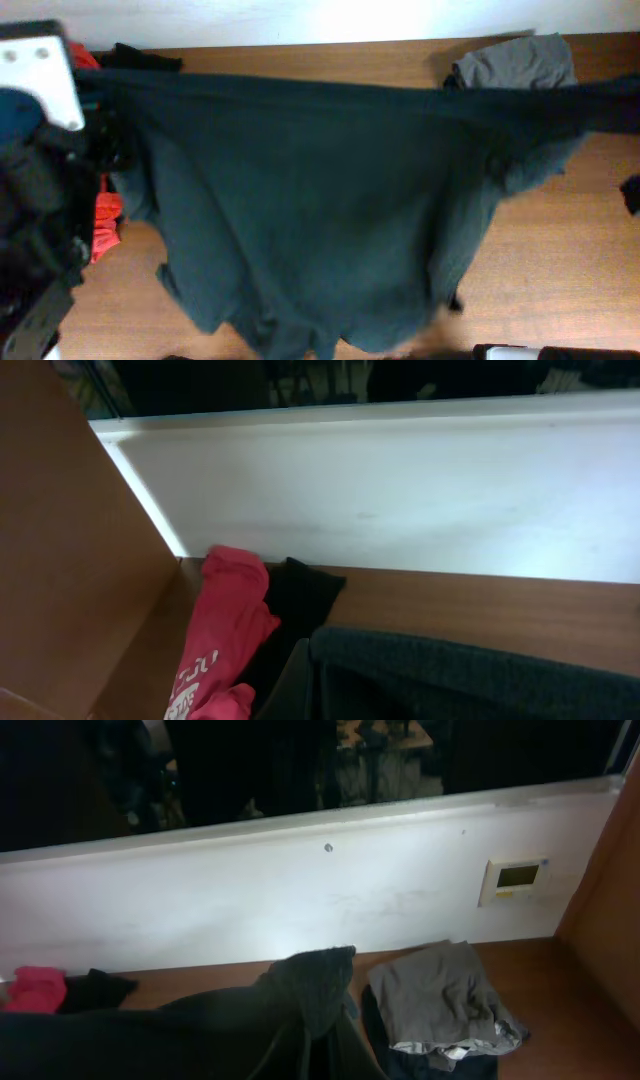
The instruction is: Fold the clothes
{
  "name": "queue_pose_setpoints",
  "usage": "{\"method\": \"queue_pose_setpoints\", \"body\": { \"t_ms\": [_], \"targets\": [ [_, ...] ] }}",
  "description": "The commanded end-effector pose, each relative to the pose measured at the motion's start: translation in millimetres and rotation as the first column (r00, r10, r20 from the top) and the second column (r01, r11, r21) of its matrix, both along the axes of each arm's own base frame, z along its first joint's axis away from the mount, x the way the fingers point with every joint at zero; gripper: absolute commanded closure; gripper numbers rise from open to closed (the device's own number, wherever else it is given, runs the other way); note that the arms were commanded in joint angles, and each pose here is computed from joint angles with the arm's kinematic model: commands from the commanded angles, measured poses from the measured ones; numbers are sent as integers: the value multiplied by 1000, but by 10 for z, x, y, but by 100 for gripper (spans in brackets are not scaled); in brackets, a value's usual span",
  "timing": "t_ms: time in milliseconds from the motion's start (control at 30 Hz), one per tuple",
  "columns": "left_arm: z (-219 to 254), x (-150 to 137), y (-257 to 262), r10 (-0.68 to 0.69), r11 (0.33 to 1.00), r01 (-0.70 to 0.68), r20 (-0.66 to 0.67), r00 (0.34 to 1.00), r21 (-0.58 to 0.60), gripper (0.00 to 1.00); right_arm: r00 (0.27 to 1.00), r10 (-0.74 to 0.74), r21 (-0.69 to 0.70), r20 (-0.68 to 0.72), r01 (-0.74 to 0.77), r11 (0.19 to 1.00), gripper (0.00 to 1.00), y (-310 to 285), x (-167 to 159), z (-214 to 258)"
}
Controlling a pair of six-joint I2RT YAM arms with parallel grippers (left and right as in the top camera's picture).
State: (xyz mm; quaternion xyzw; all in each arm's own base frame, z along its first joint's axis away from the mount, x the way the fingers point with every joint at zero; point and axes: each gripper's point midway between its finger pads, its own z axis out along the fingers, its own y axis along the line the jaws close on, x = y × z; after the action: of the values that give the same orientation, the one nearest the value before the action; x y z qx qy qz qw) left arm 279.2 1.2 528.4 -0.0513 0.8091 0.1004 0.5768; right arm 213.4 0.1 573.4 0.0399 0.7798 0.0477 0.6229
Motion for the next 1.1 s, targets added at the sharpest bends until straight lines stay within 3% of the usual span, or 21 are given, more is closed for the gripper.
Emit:
{"method": "queue_pose_setpoints", "body": {
  "t_ms": [0, 233, 700, 900, 1067],
  "targets": [
    [253, -309, 257, 93, 996, -94, 95, 991, 8, 100, 990, -100, -8, 104, 101, 995, 96, -141, -354, 201],
    [312, -661, 284, 47, 999, -45, 127, 991, -19, 100, 981, -101, -1, 165, 102, 995, 96, -96, -813, 250],
    [343, -860, 343, 47, 999, -44, 150, 988, -27, 100, 961, -107, 0, 256, 111, 994, 96, -58, -1344, 303],
    [327, -813, 331, 48, 999, -45, 140, 989, -23, 100, 963, -123, 0, 242, 126, 992, 96, -90, -1284, 292],
    [240, -586, 280, 56, 998, -56, 92, 994, -3, 99, 980, -127, -3, 152, 129, 992, 96, -133, -903, 197]
  ]
}}
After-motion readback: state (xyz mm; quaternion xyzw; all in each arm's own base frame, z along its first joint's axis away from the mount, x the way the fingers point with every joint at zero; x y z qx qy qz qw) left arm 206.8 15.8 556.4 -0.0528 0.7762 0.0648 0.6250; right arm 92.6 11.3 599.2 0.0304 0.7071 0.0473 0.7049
